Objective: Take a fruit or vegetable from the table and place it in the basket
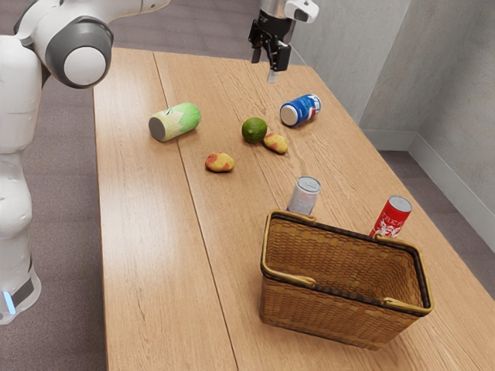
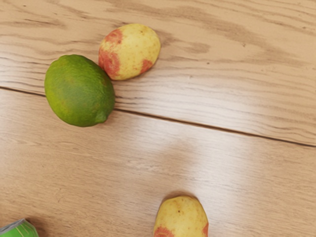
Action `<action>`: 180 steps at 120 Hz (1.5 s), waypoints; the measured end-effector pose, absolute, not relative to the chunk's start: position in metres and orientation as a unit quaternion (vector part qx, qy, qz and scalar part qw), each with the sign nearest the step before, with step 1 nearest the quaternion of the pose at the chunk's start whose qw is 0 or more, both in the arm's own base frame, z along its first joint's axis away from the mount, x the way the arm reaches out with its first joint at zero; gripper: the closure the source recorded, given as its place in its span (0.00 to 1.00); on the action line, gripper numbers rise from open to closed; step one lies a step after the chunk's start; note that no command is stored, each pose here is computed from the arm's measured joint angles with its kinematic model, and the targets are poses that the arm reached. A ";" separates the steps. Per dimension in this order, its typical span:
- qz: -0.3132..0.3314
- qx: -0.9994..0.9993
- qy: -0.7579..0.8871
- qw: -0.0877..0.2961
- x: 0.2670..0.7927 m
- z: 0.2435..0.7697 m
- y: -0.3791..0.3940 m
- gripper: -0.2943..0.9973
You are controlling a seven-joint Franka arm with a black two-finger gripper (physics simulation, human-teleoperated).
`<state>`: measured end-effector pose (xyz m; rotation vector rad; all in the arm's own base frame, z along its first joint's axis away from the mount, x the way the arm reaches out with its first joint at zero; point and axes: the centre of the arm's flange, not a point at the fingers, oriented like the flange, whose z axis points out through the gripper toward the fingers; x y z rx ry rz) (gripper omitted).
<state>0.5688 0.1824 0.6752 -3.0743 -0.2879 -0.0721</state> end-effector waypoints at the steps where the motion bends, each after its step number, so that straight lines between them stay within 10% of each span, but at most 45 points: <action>1: -0.023 -0.995 -0.093 0.027 0.569 0.675 0.183 0.23; 36: -0.140 -0.988 -0.028 0.051 0.525 0.797 0.102 0.23; 138: 0.049 -0.990 0.125 0.030 0.580 0.631 0.039 0.23; 180: 0.090 -0.994 0.067 -0.014 0.493 0.560 0.080 0.23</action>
